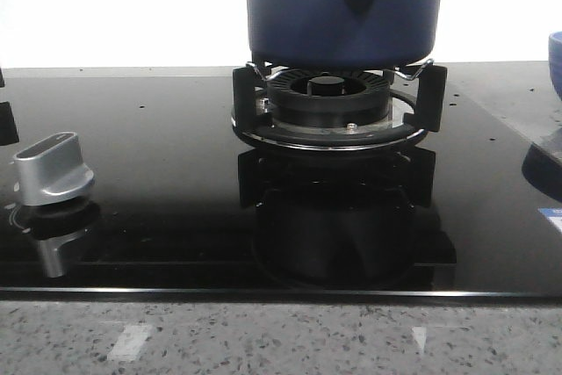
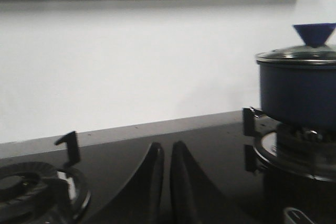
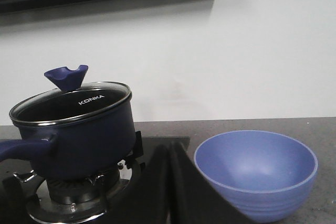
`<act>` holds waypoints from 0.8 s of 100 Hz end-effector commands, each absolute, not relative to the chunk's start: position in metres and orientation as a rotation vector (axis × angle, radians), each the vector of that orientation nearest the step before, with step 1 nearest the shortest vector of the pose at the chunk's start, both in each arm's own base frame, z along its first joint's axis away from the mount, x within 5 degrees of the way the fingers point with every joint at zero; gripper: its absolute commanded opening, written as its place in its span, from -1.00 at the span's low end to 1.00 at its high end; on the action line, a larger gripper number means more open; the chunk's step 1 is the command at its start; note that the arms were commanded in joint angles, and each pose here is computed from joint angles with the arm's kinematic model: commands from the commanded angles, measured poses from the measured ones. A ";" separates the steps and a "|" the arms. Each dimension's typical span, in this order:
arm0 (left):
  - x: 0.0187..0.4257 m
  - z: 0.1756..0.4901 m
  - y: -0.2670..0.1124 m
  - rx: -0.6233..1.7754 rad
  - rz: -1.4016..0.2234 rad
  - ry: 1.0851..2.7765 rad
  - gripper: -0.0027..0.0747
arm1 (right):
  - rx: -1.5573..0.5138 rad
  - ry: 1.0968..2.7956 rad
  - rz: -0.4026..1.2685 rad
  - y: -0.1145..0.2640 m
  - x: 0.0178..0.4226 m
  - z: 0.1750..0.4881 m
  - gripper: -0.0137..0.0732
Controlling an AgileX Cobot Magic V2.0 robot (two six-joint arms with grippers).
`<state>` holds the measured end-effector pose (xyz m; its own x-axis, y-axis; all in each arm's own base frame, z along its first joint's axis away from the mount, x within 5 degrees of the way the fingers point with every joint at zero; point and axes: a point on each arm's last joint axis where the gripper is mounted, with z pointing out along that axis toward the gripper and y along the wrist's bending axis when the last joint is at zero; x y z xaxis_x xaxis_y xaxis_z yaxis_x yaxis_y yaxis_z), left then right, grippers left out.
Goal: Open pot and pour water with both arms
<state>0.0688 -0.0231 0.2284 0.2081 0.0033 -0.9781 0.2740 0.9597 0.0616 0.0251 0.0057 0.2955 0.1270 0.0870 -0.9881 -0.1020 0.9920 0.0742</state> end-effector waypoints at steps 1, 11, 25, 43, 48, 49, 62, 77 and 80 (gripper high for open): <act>0.070 0.223 -0.017 0.174 -0.152 1.338 -0.98 | -0.011 1.341 0.131 0.005 0.022 0.310 -0.85; 0.071 0.219 -0.014 0.209 -0.055 1.377 -0.98 | -0.011 1.341 0.131 0.005 0.022 0.310 -0.85; 0.069 0.206 -0.010 0.156 -0.065 1.521 -0.98 | -0.011 1.341 0.131 0.005 0.022 0.310 -0.85; 0.063 0.195 -0.008 0.164 -0.049 1.614 -0.98 | -0.011 1.341 0.131 0.005 0.022 0.310 -0.85; 0.061 0.192 -0.007 0.146 -0.042 1.645 -0.98 | -0.011 1.341 0.131 0.005 0.022 0.310 -0.85; 0.060 0.191 -0.007 0.141 -0.044 1.647 -0.98 | -0.011 1.341 0.131 0.005 0.022 0.310 -0.85; 0.055 0.181 -0.005 0.085 -0.048 1.744 -0.98 | -0.011 1.341 0.131 0.005 0.022 0.310 -0.85; 0.054 0.179 -0.004 0.003 -0.077 1.764 -0.98 | -0.011 1.341 0.131 0.005 0.022 0.310 -0.85; 0.054 0.178 -0.004 -0.012 -0.086 1.765 -0.98 | -0.011 1.341 0.131 0.005 0.022 0.310 -0.85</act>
